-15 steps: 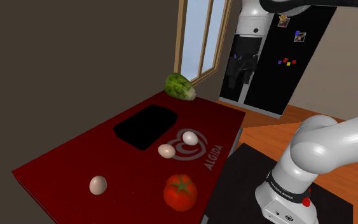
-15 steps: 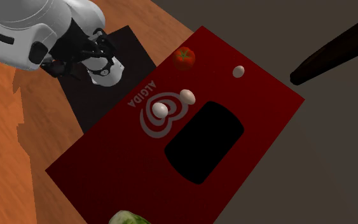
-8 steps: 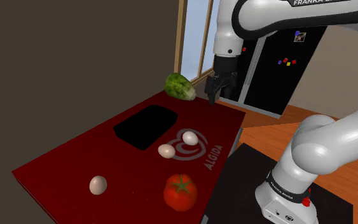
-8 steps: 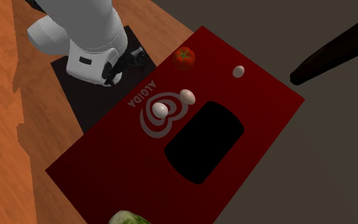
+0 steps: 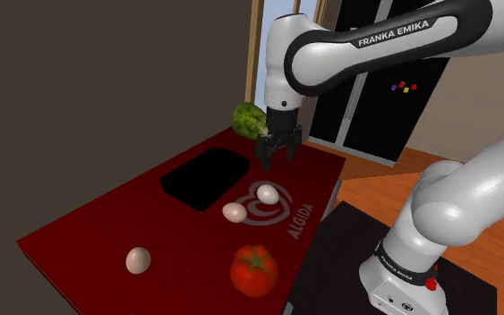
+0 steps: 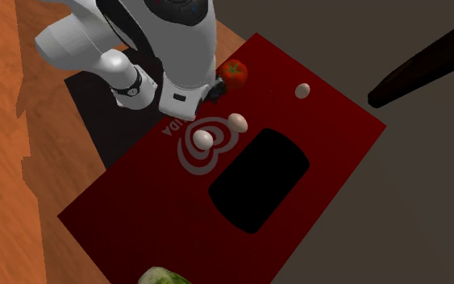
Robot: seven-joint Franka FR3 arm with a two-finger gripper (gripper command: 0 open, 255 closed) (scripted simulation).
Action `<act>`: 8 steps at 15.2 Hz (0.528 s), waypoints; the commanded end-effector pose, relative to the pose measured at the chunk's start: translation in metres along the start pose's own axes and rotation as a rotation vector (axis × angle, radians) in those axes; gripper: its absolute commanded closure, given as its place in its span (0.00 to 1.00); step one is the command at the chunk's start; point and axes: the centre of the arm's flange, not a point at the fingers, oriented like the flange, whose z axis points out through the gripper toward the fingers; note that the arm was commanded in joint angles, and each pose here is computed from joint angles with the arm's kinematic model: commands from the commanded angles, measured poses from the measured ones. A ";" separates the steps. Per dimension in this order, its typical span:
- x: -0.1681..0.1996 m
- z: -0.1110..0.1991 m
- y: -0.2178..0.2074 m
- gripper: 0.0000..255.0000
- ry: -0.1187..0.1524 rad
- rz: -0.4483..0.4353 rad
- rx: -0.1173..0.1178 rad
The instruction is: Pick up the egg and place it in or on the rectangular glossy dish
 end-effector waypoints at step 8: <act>0.038 0.078 -0.085 0.00 -0.011 -0.014 -0.016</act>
